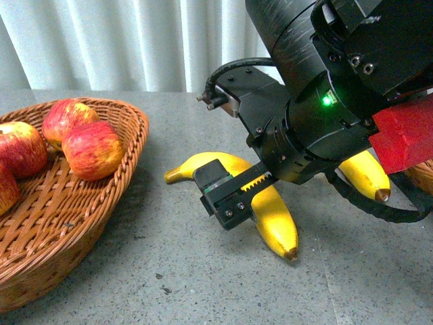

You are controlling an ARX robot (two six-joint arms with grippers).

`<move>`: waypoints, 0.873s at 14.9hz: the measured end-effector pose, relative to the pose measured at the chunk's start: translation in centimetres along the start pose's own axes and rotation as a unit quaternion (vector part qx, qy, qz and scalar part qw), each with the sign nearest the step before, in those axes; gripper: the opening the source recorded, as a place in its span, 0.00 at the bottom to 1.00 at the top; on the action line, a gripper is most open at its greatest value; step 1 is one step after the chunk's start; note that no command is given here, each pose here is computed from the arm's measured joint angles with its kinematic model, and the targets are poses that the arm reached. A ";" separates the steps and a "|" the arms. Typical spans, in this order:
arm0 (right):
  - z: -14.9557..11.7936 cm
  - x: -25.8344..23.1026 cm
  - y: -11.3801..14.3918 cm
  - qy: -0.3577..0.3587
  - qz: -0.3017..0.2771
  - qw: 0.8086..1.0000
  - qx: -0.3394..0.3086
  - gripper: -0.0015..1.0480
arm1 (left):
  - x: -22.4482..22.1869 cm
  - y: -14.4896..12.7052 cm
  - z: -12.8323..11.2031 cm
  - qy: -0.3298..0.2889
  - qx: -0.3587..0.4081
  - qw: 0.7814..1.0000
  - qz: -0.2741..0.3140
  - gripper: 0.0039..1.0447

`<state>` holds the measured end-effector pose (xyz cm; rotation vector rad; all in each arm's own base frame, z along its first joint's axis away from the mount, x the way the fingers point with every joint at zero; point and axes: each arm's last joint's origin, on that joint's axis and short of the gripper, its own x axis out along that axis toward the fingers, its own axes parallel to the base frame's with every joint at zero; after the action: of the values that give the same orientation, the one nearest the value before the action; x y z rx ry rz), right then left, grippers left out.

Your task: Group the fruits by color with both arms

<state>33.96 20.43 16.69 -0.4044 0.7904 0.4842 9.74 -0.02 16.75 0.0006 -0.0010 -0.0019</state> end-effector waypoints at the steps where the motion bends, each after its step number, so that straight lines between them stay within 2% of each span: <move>1: -0.3 0.3 0.1 0.009 0.009 1.000 0.002 0.94 | 0.0 0.0 0.0 0.000 0.000 1.000 0.000 0.94; 2: -0.8 0.6 0.3 0.017 0.015 1.000 0.003 0.94 | 0.0 0.0 0.0 0.000 0.000 1.000 0.000 0.94; 3: -1.0 0.7 0.6 0.017 0.019 1.000 0.002 0.89 | 0.0 0.0 0.0 0.000 0.000 1.000 0.000 0.94; 6: -1.0 0.7 0.7 0.017 0.024 1.000 0.003 0.54 | 0.0 0.0 0.0 0.000 0.000 1.000 0.000 0.94; 7: -0.6 0.6 0.5 0.014 0.023 1.000 0.005 0.38 | 0.0 0.0 0.0 0.000 0.000 1.000 0.000 0.94; 8: -0.2 0.4 0.2 0.012 0.021 1.000 0.008 0.33 | 0.0 0.0 0.0 0.000 0.000 1.000 0.000 0.94; 13: 3.0 -2.9 -5.1 -0.050 -0.010 0.997 0.066 0.31 | 0.0 0.0 0.0 0.000 0.000 1.000 0.000 0.94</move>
<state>36.80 17.06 21.62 -0.2635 0.7156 0.4276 9.74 -0.02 16.75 0.0010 -0.0010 -0.0019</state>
